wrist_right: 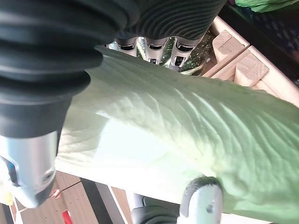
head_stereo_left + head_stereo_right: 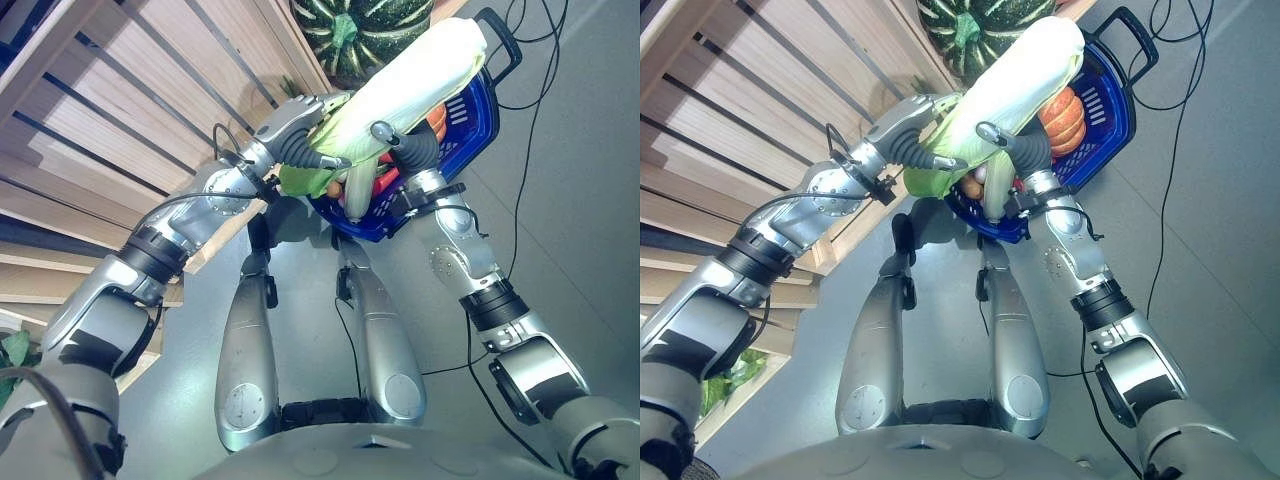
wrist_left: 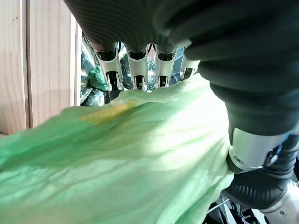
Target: Pick up fruits and vegetables into the basket
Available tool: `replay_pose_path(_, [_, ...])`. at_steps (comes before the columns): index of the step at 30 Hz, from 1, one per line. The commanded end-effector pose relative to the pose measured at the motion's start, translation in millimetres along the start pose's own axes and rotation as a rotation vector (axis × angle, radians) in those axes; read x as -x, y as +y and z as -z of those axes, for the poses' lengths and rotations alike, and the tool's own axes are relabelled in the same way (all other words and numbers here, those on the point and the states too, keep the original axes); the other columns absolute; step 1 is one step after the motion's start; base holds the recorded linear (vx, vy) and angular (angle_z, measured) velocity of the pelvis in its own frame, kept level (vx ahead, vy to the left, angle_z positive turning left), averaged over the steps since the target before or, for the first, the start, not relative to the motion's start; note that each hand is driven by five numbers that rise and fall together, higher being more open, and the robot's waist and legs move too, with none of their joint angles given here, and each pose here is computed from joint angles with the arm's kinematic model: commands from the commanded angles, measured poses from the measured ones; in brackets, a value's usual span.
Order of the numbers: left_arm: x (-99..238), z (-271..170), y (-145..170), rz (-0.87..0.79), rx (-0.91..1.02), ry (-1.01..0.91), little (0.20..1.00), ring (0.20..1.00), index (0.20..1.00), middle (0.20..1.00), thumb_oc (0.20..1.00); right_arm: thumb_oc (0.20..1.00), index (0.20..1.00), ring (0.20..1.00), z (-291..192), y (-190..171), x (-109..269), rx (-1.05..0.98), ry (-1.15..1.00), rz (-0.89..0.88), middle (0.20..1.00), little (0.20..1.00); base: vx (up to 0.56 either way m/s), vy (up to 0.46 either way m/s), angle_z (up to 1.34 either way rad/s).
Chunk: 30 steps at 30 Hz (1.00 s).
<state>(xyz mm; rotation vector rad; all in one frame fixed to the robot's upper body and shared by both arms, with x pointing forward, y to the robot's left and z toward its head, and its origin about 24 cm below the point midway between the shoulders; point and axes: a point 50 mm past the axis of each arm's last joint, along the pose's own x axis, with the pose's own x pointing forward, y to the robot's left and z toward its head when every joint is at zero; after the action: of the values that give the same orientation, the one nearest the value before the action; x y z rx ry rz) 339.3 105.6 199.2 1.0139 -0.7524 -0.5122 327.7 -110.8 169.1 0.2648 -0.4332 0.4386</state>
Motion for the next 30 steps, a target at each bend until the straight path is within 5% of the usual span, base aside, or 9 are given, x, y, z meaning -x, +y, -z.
replay_pose_path(1, [-13, -42, 0, 0.011, 0.017, -0.204, 0.2, 0.2, 0.2, 0.2, 0.2, 1.0, 1.0, 1.0, -49, 25, -3, -0.063, -0.259, -0.135, 1.0, 1.0, 0.0, 0.0, 0.0])
replay_pose_path(15, [-12, -40, -2, 0.038, 0.018, -0.176, 0.2, 0.2, 0.2, 0.2, 0.2, 1.0, 1.0, 1.0, -59, 29, -2, -0.12, -0.33, -0.155, 1.0, 1.0, 0.0, 0.0, 0.0])
replay_pose_path(16, [-13, -40, -3, 0.048, 0.021, -0.171, 0.2, 0.2, 0.2, 0.2, 0.2, 0.555, 0.555, 0.555, -62, 29, -2, -0.117, -0.346, -0.166, 0.555, 0.555, 0.0, 0.0, 0.0])
replay_pose_path(17, [-13, -40, -3, 0.052, 0.018, -0.17, 0.2, 0.2, 0.2, 0.2, 0.2, 0.2, 0.2, 0.2, -63, 30, -2, -0.118, -0.356, -0.17, 0.2, 0.2, 0.0, 0.0, 0.0])
replay_pose_path(27, [-12, -34, -6, 0.06, 0.021, -0.122, 0.2, 0.2, 0.2, 0.2, 0.2, 0.2, 0.2, 0.2, -68, 28, -1, -0.13, -0.397, -0.163, 0.2, 0.2, 0.0, 0.0, 0.0])
replay_pose_path(29, [-13, -32, -5, 0.048, 0.017, -0.105, 0.376, 0.376, 0.376, 0.376, 0.376, 0.2, 0.2, 0.2, -69, 29, -2, -0.13, -0.398, -0.171, 0.2, 0.2, 0.0, 0.0, 0.0])
replay_pose_path(30, [-13, -32, -5, 0.041, 0.015, -0.097, 0.862, 0.862, 0.862, 0.862, 0.862, 0.2, 0.2, 0.2, -69, 30, -2, -0.127, -0.396, -0.173, 0.2, 0.2, 0.0, 0.0, 0.0])
